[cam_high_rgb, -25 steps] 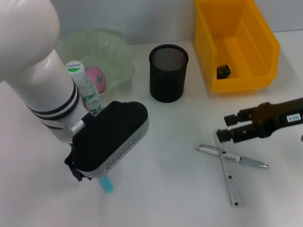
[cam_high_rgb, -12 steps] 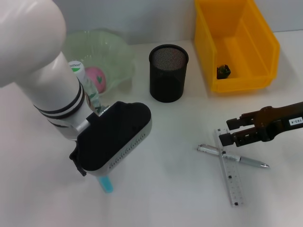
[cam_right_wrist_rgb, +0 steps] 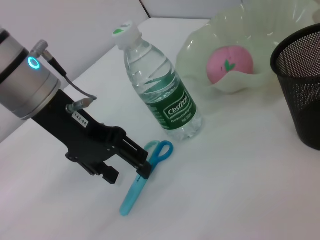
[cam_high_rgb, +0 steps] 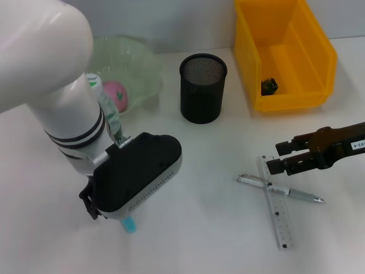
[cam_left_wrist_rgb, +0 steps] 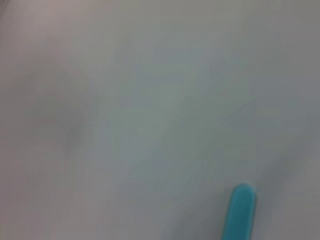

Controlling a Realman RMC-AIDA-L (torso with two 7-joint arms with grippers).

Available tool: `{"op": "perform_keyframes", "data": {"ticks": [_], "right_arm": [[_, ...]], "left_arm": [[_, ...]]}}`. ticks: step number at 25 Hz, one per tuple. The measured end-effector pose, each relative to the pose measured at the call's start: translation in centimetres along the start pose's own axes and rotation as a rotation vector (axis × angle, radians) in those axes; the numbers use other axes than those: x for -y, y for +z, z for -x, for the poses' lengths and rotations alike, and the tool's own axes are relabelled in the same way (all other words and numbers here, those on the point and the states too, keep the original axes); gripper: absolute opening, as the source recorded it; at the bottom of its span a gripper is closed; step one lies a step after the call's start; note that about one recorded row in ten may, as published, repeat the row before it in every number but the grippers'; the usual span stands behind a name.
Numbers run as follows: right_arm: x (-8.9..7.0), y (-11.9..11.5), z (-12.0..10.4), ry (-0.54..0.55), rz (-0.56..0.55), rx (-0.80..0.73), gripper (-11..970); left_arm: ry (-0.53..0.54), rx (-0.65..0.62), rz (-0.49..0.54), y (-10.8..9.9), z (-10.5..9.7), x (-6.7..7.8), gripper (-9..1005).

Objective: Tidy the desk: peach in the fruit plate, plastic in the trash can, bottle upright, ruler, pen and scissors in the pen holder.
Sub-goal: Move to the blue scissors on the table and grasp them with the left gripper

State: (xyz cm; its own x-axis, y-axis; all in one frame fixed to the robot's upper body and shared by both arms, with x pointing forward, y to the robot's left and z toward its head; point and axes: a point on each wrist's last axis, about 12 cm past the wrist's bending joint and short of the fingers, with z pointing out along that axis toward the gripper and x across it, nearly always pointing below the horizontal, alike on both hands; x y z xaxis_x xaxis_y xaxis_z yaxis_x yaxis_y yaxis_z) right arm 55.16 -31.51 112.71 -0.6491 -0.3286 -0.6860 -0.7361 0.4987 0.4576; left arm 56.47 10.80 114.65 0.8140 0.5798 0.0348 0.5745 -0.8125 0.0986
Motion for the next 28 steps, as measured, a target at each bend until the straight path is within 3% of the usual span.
{"op": "perform_keyframes", "data": {"ticks": [11, 17, 28], "right_arm": [[0.0, 0.2, -0.3, 0.004, -0.001, 0.005, 801], [0.0, 0.2, -0.5, 0.01, -0.001, 0.006, 801], [-0.1, 0.3, -0.5, 0.014, 0.001, 0.009, 802]], "left_arm": [[0.024, 0.022, -0.018, 0.6, 0.0, 0.3, 792], [0.03, 0.022, -0.015, 1.0, -0.1, 0.3, 648], [0.056, 0.035, -0.029, 1.6, -0.1, 0.5, 629]]}}
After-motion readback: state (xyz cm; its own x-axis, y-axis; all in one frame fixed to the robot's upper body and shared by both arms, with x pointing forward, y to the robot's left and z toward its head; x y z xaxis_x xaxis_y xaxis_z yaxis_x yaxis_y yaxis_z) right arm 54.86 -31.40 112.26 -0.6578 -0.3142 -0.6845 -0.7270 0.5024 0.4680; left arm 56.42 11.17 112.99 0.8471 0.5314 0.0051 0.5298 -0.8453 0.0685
